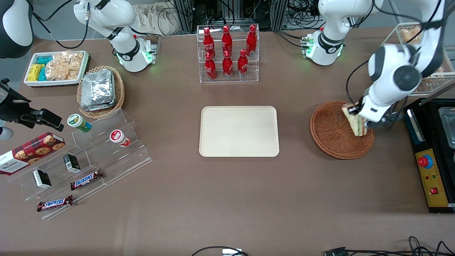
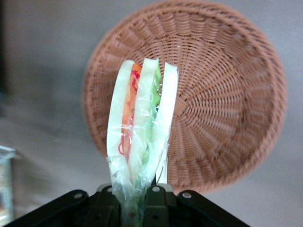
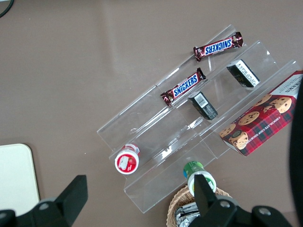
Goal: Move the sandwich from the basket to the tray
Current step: 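Lift the sandwich up out of the basket with the left gripper, then carry the sandwich over the cream tray and lower it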
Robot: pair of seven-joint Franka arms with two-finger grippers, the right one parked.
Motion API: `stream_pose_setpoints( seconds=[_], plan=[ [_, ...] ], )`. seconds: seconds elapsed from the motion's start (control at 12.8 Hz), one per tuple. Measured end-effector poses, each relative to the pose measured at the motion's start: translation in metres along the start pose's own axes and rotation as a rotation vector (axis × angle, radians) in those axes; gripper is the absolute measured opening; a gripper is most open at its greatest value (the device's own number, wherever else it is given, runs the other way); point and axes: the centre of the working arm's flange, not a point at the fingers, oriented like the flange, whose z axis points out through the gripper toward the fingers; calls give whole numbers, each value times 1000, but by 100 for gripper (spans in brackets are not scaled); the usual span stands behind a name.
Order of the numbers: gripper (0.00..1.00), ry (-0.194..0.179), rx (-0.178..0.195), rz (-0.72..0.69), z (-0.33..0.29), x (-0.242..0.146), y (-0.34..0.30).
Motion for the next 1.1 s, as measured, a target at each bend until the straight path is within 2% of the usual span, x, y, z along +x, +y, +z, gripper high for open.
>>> stream_pose_setpoints(
  seconds=[0.24,0.31,0.47,0.63,0.78,0.94,1.1],
  plan=[
    [18,-17,11,109,-123,-1,-21],
    [18,-11,3,132,-161,-3,-25],
    [18,1,-37,163,-215,-11,-18],
    [18,26,-47,214,-246,-16,17],
    [18,44,-38,249,-261,-24,72],
    [18,49,-26,276,-265,-39,138],
    [18,31,-24,255,-257,-53,203]
  ],
)
